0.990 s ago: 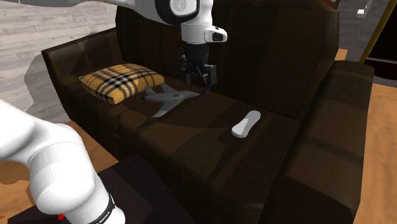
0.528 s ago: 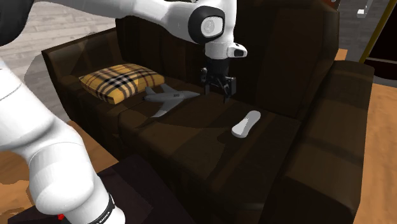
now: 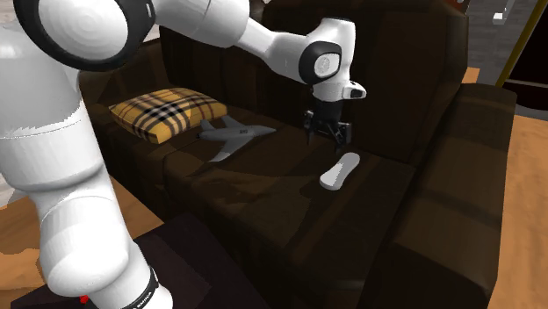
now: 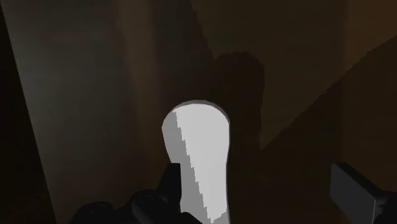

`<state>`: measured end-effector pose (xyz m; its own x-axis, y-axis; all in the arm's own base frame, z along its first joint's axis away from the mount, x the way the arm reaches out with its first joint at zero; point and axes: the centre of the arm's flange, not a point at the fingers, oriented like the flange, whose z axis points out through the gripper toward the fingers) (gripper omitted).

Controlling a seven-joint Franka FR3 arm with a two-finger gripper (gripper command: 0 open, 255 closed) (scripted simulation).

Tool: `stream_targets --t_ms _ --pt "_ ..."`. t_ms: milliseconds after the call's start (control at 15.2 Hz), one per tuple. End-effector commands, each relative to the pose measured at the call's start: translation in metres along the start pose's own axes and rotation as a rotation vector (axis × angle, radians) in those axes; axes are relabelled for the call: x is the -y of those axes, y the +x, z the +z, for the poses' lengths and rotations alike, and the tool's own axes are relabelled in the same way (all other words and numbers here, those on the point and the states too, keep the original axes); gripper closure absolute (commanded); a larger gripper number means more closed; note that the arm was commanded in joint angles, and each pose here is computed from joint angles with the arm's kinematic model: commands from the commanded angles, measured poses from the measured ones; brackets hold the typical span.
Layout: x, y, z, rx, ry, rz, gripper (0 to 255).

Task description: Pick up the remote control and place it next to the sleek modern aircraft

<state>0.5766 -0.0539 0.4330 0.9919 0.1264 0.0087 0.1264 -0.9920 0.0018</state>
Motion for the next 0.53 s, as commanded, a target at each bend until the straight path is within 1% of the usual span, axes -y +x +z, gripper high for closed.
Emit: stream_targets --t_ms 0,396,462 --pt "-0.007 0.022 0.017 0.004 -0.006 -0.008 0" --pt "-0.032 0.081 0.063 0.016 -0.022 -0.031 0" --pt "-0.032 0.081 0.069 0.016 -0.022 -0.031 0"
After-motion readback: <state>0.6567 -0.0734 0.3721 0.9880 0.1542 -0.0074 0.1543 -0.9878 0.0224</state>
